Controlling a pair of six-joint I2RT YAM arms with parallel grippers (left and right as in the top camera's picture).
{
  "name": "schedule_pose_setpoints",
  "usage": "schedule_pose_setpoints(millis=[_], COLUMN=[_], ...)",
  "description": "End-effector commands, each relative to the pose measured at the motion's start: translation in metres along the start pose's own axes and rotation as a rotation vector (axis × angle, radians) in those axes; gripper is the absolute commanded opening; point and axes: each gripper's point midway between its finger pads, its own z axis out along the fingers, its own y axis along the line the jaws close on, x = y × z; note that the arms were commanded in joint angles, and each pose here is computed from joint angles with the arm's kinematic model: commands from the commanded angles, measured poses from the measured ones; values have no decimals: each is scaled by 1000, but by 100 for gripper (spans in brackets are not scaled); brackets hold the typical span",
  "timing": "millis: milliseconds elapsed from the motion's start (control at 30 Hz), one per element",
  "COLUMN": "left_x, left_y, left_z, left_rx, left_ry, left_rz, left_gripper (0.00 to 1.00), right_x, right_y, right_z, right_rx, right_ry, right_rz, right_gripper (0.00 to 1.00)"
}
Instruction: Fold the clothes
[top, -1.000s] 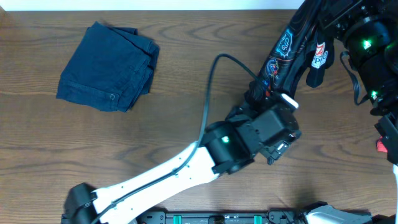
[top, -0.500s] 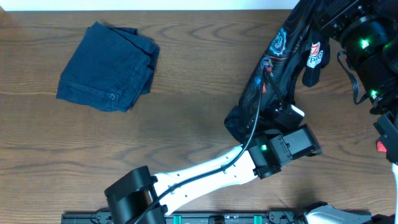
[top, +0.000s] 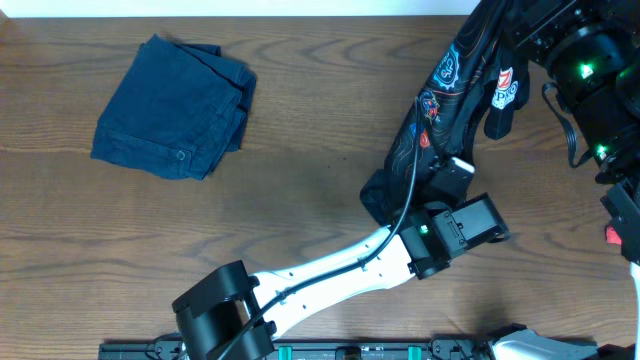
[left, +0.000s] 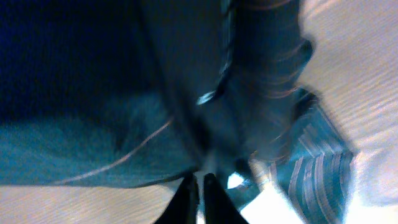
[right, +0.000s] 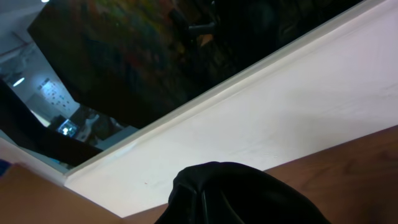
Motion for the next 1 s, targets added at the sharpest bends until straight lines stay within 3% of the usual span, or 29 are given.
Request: schedule_pose_setpoints(millis=[0,200,433,500,633,833,967], left_x=[-21,-43,-41,-36,-20,-5,5], left_y=[23,78,100,87,64,34,5], left_z=[-33,-102,-131,-125,-91,-27,0], left_rx=[-4,32,74,116,103,-52,-59], left_ry=[-48,-133,-140,-109,-31,-21,-26], left_rz=[-37,-126,-154,-171,-216,-206,-199], left_gripper=[6,6,6,46,77,81,83], right_x=[-5,-6,-5,-5,-6,0,3], right_y=[6,-10,-11,-10,-5,6,11], right_z=[-6,-6,-6,-6,-6,-6,-6], right_rx=[-20,62,66,65,41,-22,-39], right_ry=[-18,-34,-30,-31,-30,7,11], right_rz=[-34,-72,-73,-72,-64,-51,-47], right_gripper=[1,1,1,1,1,1,1])
